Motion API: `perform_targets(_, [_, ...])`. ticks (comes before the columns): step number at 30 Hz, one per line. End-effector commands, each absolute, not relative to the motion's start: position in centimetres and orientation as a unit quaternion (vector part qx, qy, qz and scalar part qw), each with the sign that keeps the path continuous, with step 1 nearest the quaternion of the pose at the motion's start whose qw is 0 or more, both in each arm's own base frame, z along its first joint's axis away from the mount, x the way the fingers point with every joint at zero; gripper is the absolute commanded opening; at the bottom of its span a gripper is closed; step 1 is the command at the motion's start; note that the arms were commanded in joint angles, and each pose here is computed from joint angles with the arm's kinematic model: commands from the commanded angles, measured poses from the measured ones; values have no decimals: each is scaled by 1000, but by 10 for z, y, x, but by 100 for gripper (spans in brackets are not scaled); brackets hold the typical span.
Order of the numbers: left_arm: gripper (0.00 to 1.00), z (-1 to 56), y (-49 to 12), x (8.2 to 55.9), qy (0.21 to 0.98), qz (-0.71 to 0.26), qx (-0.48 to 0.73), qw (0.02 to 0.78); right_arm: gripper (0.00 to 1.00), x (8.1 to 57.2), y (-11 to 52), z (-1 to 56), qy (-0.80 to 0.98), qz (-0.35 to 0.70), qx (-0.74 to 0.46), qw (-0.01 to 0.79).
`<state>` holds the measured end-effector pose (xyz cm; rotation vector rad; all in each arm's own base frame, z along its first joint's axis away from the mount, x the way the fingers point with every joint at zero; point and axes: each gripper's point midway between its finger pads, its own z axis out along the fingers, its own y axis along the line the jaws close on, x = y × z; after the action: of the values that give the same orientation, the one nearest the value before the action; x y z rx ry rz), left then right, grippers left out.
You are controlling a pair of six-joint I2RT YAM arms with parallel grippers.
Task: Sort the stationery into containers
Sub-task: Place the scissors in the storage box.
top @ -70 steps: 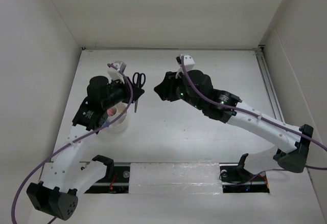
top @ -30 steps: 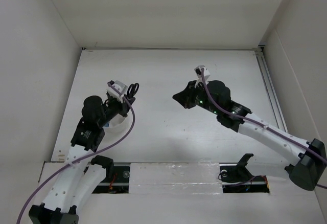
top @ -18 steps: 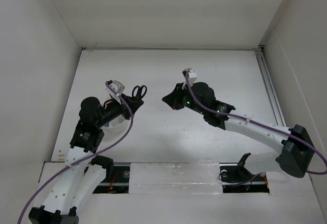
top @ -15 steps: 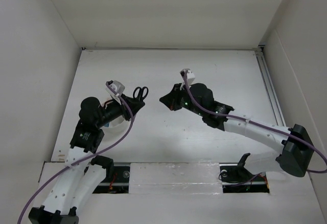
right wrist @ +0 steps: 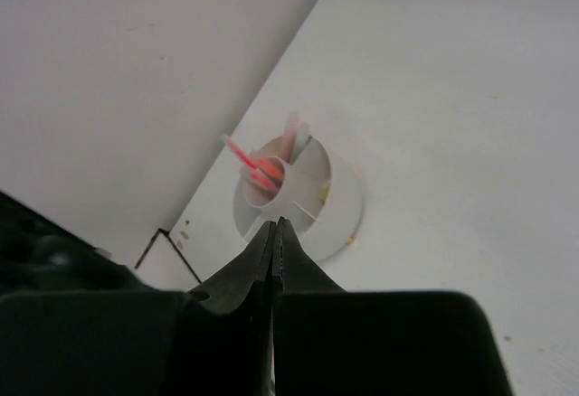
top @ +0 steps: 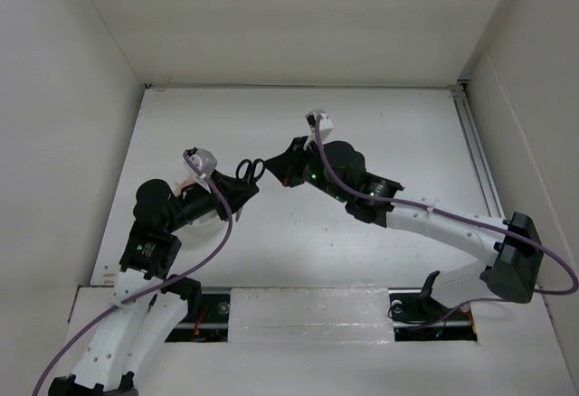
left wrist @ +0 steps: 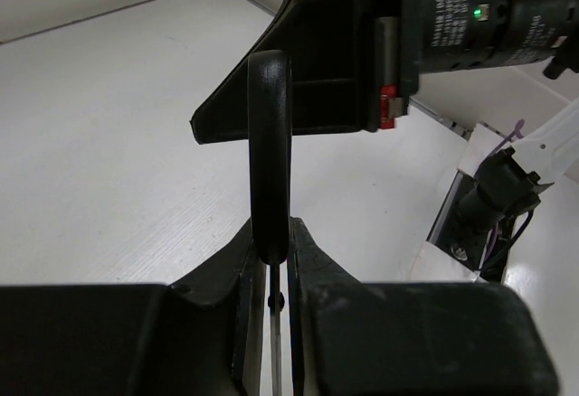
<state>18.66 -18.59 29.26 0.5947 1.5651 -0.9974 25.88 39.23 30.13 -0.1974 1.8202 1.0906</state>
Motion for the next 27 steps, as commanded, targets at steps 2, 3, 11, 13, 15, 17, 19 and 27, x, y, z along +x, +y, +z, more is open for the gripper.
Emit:
perform_targets(2, [0, 306, -187, 187, 651, -422, 254, 577, 0, 244, 408, 355, 709, 484, -75, 507])
perform_targets(3, [0, 306, -185, 189, 653, -418, 250, 580, 0, 243, 409, 359, 706, 484, -70, 512])
perform_targets(11, [0, 304, -185, 193, 660, -416, 244, 576, 0, 210, 445, 378, 696, 508, -101, 497])
perform_targets(13, [0, 304, -185, 193, 660, -416, 244, 576, 0, 210, 444, 380, 697, 501, -100, 503])
perform_targets(15, [0, 304, -185, 192, 660, -412, 245, 579, 0, 215, 441, 374, 702, 490, -90, 509])
perform_targets(17, [0, 307, -183, 192, 657, -408, 242, 586, 0, 216, 440, 367, 707, 483, -89, 509])
perform_targets(19, [0, 312, -179, 190, 651, -401, 237, 599, 0, 216, 440, 363, 710, 481, -90, 507])
perform_targets(27, [0, 317, -165, 203, 660, -362, 199, 628, 8, 247, 425, 337, 732, 447, -59, 510])
